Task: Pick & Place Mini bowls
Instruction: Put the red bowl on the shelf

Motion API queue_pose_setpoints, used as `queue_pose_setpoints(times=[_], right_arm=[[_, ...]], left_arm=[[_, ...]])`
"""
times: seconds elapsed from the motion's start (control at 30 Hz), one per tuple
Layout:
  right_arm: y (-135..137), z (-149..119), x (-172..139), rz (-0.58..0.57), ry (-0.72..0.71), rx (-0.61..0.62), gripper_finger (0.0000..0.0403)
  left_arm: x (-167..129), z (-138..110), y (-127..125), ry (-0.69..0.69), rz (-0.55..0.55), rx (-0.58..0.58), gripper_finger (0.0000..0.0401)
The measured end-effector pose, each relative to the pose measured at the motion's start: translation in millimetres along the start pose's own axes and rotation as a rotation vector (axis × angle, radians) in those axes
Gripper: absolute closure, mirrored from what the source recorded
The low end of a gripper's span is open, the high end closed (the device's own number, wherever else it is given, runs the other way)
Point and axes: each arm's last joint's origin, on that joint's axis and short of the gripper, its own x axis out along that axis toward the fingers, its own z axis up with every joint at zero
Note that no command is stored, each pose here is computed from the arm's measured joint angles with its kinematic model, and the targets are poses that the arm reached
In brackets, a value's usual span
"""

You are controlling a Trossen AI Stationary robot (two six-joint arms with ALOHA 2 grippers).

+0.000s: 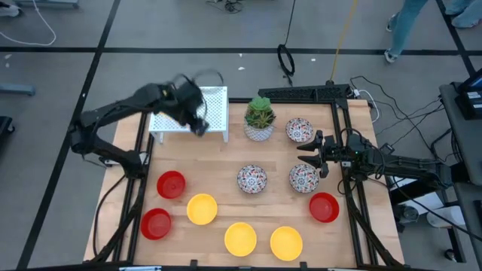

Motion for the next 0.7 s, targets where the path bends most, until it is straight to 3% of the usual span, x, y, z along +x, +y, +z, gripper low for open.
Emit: queue_pose_setpoints(times=[0.13,0.3,0.53,0.7], right_arm=[[0.0,0.0,0.0,0.0,0.0,0.0,0.022],[0.0,0.0,0.0,0.0,0.0,0.0,0.022],[0.0,0.1,0.0,0.0,0.0,0.0,0.022],[0.0,0.0,0.0,0.0,0.0,0.0,0.022]], left_arm=[[23.6,-34.2,-31.5,0.139,-0.028,0.04,0.0267],[48.7,-86.8,-55.7,0.312,0.035,0.041,0.0279],[79.7,-155.4,-61.7,0.437,0.202,-0.043,0.0281],[102.4,-184.2,-54.4,0.445,0.245,-0.105,0.0281]])
